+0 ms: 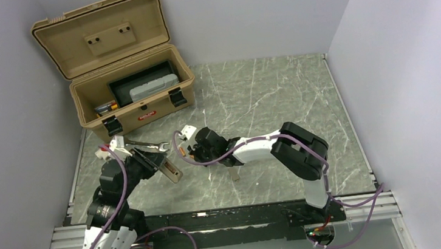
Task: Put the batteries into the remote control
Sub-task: Pick up the battery from the center of the board.
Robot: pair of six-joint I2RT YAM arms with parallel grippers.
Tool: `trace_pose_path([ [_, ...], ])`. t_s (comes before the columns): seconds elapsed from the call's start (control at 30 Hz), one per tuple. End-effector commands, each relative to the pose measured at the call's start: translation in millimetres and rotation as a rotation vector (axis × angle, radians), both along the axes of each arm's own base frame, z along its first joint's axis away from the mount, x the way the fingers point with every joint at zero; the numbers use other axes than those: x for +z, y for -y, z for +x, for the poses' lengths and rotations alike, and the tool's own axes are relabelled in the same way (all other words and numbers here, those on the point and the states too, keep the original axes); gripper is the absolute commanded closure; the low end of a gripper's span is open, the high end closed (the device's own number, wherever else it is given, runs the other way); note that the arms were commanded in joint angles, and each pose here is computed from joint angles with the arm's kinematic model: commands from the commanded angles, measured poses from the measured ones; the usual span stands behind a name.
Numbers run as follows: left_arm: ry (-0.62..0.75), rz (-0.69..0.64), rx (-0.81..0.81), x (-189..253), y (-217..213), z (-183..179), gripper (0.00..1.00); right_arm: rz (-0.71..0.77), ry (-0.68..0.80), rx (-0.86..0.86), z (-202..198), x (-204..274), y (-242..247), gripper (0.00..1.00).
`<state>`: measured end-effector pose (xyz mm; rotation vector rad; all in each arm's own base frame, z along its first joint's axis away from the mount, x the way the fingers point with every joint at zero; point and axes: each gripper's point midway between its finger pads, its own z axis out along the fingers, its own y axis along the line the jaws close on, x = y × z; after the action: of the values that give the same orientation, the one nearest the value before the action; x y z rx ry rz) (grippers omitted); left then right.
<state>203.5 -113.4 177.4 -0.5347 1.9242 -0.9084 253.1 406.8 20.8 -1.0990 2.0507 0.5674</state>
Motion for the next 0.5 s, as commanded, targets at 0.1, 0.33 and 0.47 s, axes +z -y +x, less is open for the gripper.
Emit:
trace_pose_path([
  [0.1,0.054,-0.012,-0.013,18.6,0.6,-3.2,1.00,0.116,-0.002,-0.088,-5.1,56.5,25.1,1.00],
  [0.33,0.064,-0.022,-0.044,20.0,5.1,-6.9,1.00,0.312,-0.016,0.071,-54.1,140.8,52.3,1.00],
  [0.47,0.086,-0.049,-0.075,22.6,10.6,-10.3,1.00,0.376,-0.023,0.253,-101.9,165.2,73.5,1.00],
])
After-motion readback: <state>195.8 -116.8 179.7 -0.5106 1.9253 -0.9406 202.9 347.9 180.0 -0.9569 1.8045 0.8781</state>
